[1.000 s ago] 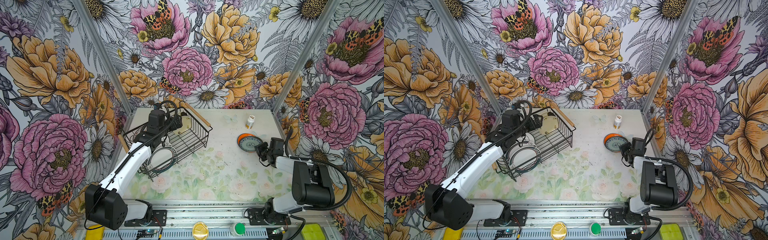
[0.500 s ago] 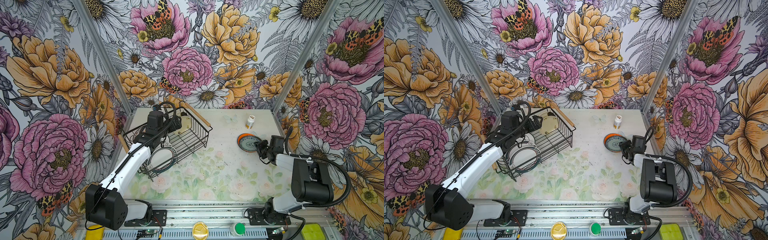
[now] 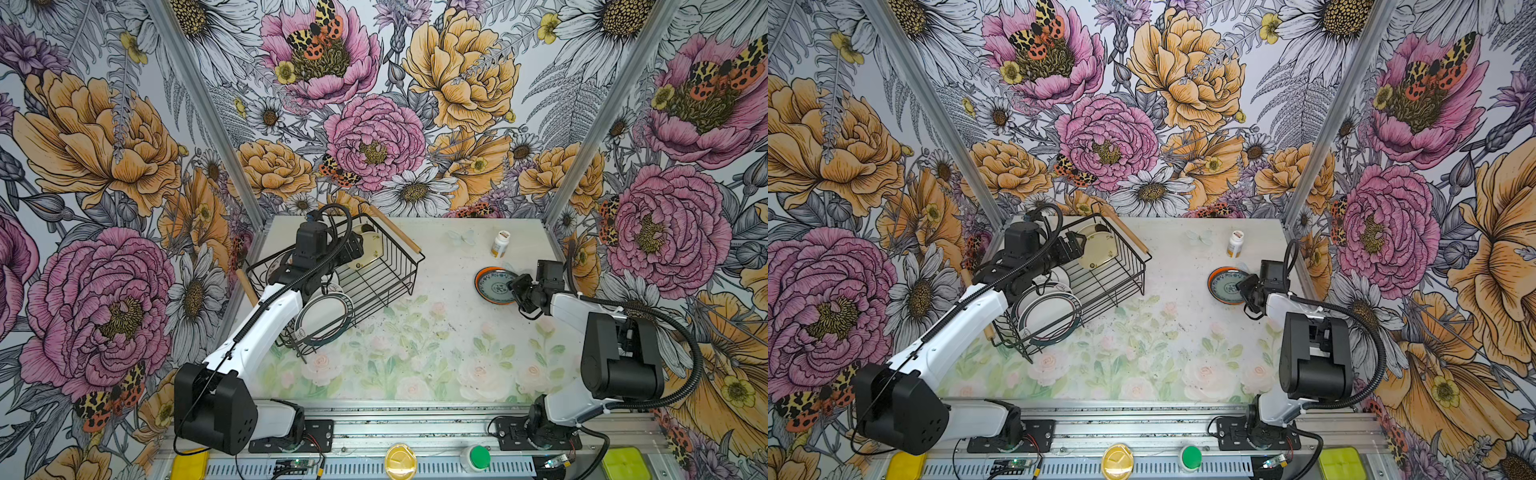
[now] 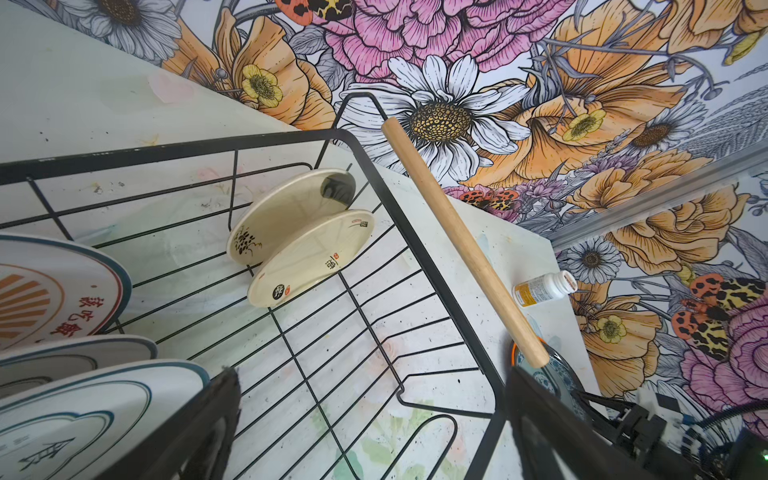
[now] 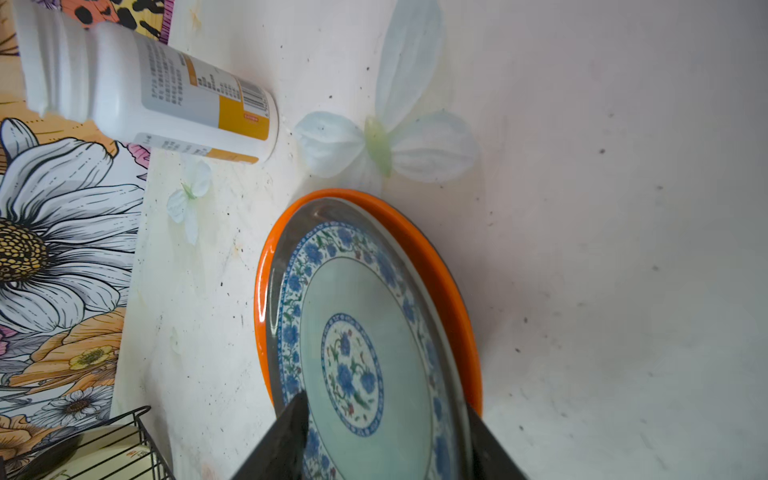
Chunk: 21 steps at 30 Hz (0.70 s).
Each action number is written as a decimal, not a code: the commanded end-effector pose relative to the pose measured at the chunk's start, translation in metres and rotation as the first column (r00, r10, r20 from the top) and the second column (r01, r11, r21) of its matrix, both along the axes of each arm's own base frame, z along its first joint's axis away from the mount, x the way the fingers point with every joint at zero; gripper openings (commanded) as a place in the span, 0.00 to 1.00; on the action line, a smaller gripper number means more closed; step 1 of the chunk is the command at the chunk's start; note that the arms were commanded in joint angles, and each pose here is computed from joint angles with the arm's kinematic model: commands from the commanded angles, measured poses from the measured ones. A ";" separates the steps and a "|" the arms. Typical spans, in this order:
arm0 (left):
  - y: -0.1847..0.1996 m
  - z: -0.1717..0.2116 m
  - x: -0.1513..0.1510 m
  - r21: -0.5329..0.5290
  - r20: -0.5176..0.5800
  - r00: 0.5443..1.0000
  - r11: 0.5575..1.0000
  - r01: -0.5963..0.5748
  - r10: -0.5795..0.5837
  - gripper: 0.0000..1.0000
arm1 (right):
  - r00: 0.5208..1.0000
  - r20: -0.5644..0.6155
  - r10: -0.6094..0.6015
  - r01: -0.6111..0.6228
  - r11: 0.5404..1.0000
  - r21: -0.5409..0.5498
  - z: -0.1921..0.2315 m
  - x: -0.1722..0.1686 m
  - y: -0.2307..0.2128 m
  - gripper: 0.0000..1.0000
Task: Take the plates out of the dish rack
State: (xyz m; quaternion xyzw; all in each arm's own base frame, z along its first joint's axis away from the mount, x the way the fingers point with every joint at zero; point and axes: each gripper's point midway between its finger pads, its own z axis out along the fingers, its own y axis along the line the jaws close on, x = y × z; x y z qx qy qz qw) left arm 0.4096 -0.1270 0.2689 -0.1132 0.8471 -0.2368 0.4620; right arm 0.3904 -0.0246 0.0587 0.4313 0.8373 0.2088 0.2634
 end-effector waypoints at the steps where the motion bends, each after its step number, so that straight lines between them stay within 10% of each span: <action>1: -0.002 0.002 0.003 -0.018 0.005 1.000 1.000 0.013 -0.012 0.99 | 0.997 -0.063 0.034 -0.038 0.997 -0.071 -0.005 -0.002 0.000 0.55; 21: -0.006 -0.007 0.008 -0.022 -0.032 0.999 0.999 0.033 -0.034 0.99 | 0.980 -0.187 0.072 -0.128 0.944 -0.303 0.008 -0.007 -0.004 0.67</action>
